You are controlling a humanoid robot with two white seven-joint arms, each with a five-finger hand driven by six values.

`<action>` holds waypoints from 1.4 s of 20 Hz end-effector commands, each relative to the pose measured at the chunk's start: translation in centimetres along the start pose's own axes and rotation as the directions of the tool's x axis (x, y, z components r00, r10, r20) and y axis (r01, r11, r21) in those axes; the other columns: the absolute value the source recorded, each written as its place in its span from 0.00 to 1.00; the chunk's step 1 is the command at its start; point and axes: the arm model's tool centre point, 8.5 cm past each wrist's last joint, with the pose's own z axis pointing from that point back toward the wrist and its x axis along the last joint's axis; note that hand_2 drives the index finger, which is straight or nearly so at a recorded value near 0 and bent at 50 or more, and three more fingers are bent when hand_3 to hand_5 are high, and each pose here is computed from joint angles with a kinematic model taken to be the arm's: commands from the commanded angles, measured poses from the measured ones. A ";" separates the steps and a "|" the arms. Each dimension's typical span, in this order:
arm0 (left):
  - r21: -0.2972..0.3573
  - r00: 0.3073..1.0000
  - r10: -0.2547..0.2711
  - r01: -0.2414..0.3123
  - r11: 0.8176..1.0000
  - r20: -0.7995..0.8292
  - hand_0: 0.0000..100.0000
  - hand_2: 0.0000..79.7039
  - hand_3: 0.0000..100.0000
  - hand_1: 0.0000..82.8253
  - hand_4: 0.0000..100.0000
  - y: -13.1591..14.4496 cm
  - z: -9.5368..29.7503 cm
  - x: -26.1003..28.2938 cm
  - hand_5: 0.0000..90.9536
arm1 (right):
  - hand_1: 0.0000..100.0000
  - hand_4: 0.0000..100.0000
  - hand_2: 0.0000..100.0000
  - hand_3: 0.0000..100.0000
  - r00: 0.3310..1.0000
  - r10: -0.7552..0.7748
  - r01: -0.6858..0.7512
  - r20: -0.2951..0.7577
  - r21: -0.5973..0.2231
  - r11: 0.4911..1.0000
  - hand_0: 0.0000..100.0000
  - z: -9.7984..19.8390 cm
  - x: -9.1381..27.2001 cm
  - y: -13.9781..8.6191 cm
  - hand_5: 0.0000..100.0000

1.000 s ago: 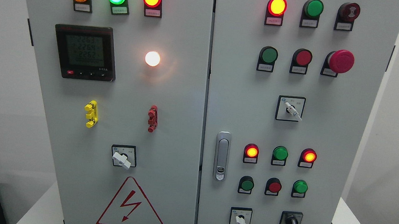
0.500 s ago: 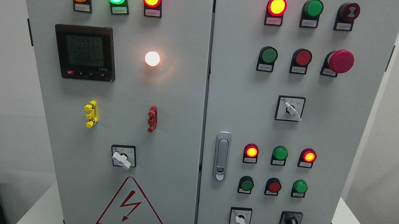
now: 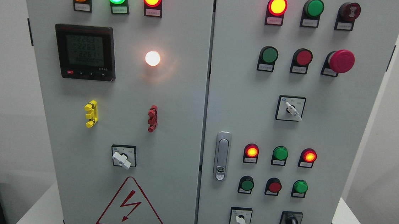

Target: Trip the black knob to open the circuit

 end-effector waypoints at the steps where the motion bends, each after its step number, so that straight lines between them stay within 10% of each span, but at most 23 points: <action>1: 0.000 1.000 0.003 -0.003 1.000 -0.002 0.12 0.00 0.00 0.47 0.00 0.0 0.0 0.0 0.00 | 0.68 0.70 0.00 0.87 0.997 -0.015 0.016 0.071 -0.020 1.000 0.32 -0.3 1.8 -0.1 0.45; 14: -0.001 1.000 0.004 -0.004 1.000 -0.002 0.12 0.00 0.00 0.47 0.00 -0.1 0.0 0.0 0.00 | 0.88 0.80 0.00 0.93 0.927 -0.055 0.071 0.370 -0.029 0.997 0.71 0.7 10.3 0.2 0.61; 28: 0.000 1.000 0.003 -0.003 1.000 -0.002 0.12 0.00 0.00 0.47 0.00 0.0 0.0 0.0 0.00 | 0.88 0.97 0.00 1.00 0.851 -0.064 0.115 0.521 -0.067 0.991 0.74 1.0 16.3 -0.7 0.88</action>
